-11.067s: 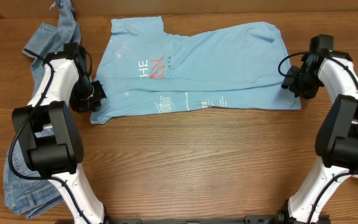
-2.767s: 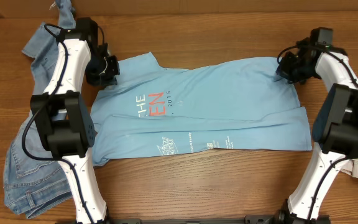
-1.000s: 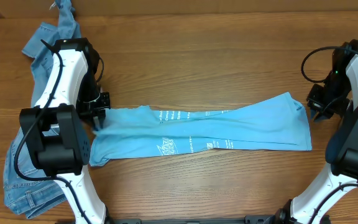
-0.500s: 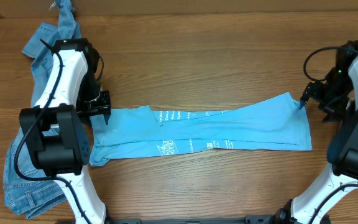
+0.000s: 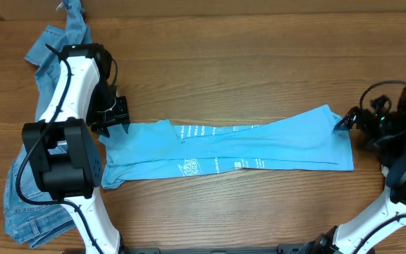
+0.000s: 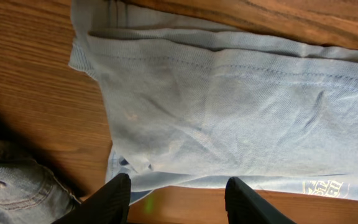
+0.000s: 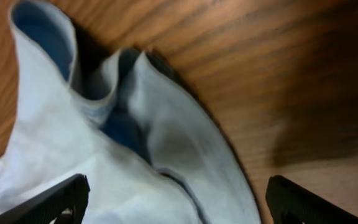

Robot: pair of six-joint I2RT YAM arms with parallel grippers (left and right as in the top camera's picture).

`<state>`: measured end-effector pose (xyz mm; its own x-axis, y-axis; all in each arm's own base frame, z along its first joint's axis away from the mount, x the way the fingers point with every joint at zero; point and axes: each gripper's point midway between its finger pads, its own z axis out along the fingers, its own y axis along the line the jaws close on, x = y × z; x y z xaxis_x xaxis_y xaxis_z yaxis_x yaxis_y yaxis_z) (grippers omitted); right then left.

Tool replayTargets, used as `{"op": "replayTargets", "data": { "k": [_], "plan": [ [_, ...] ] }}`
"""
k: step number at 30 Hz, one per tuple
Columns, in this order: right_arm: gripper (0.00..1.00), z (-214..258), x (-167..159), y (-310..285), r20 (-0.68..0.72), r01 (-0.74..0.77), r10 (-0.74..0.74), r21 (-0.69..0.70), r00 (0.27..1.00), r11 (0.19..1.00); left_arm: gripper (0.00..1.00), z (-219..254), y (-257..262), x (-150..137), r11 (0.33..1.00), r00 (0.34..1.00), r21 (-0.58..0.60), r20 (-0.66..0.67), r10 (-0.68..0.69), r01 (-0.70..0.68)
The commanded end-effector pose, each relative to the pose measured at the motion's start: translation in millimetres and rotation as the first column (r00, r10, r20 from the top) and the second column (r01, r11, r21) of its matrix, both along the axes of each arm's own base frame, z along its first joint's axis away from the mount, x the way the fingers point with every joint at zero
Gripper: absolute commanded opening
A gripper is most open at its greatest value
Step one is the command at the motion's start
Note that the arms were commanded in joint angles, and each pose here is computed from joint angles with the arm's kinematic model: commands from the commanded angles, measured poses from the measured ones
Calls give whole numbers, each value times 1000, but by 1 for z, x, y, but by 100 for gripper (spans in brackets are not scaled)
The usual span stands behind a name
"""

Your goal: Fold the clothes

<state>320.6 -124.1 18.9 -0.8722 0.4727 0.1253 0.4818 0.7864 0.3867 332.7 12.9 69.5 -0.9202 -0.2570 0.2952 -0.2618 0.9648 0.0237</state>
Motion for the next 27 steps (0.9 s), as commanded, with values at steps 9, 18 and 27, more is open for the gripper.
{"op": "replayTargets", "data": {
  "k": [9, 18, 27],
  "plan": [
    [73, -4, 10, 43, 67, -105, 102, 51, 993, 993, 53, 5, -5, 1, 1000, 1000, -12, 24, -1, 2],
    [4, -14, 4, 15, -40, 12, -16, -97, 999, 995, 48, 6, -5, 1, 1000, 1000, -13, 24, -1, 1],
    [4, 69, 40, -34, 28, 132, -129, -205, 991, 970, 46, 36, -6, 16, 1000, 984, -15, 174, 27, -24]
  ]
}}
